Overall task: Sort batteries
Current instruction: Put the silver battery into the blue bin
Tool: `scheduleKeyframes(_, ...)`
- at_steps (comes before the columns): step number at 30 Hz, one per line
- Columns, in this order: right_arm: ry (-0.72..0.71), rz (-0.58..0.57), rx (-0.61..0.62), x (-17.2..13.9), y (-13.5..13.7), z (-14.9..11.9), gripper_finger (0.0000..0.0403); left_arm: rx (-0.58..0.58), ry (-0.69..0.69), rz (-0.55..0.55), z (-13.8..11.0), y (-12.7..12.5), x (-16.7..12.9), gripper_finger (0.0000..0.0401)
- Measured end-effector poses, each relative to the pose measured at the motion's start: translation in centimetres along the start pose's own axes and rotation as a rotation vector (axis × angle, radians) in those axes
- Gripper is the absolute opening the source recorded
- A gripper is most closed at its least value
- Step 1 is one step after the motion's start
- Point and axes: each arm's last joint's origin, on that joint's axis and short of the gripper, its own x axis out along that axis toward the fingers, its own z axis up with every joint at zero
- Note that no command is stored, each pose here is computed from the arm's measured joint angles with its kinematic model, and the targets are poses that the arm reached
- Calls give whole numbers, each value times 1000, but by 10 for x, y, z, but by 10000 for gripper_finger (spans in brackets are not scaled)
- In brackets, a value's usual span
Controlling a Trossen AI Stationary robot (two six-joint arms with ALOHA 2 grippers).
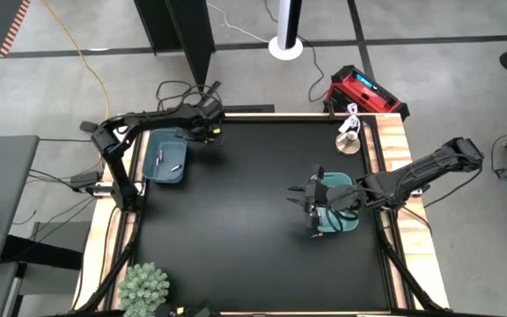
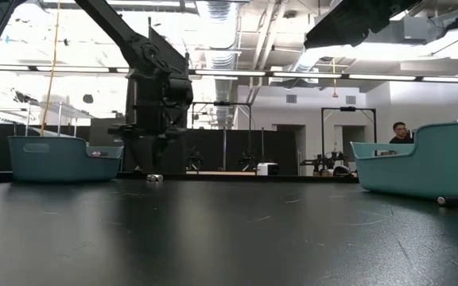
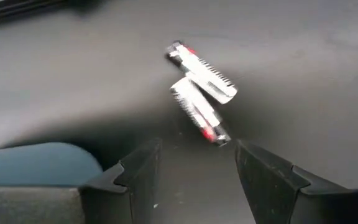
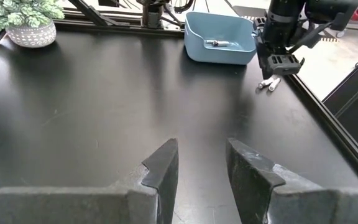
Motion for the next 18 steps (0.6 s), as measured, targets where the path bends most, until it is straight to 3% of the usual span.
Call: scheduleKeyframes(18,-19,2,11,0,0,2,150,-27,-19,-31,6,2,2,198)
